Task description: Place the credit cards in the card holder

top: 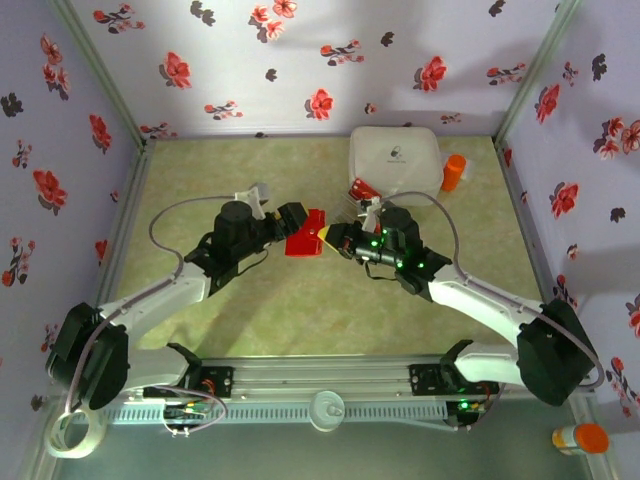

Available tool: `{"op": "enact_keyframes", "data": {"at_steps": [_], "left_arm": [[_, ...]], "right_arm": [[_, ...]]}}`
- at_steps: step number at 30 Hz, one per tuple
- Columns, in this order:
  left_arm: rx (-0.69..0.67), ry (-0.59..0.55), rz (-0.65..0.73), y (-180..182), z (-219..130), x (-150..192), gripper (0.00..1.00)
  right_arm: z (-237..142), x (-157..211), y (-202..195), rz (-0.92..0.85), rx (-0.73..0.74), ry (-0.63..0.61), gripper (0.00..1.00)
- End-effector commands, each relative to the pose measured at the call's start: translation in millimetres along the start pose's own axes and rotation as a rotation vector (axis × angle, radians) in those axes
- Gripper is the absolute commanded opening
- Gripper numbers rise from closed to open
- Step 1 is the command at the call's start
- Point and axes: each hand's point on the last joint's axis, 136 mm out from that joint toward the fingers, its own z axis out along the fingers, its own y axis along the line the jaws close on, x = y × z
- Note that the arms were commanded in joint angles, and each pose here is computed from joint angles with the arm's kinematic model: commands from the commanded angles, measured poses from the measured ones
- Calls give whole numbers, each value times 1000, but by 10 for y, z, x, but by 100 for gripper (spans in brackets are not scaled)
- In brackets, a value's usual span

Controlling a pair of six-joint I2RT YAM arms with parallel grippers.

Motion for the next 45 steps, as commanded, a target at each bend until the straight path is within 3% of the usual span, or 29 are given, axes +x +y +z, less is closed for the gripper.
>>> {"op": "enact_keyframes", "data": {"at_steps": [1,18,31,45], "left_arm": [[56,-13,-3,-97,-20,-1,73],[169,-79,14,-273,-92,-91,43],[181,-110,34,-255,-165,-178,44],[214,13,18,-219,-107,-58,42]], "right_arm": [[1,-53,142,-9,-56,-8,0],[98,-22,63,32,-79,12,0],[84,-12,-20,38,-65,21,0],[83,-18,-8,36,-71,35,0]]}}
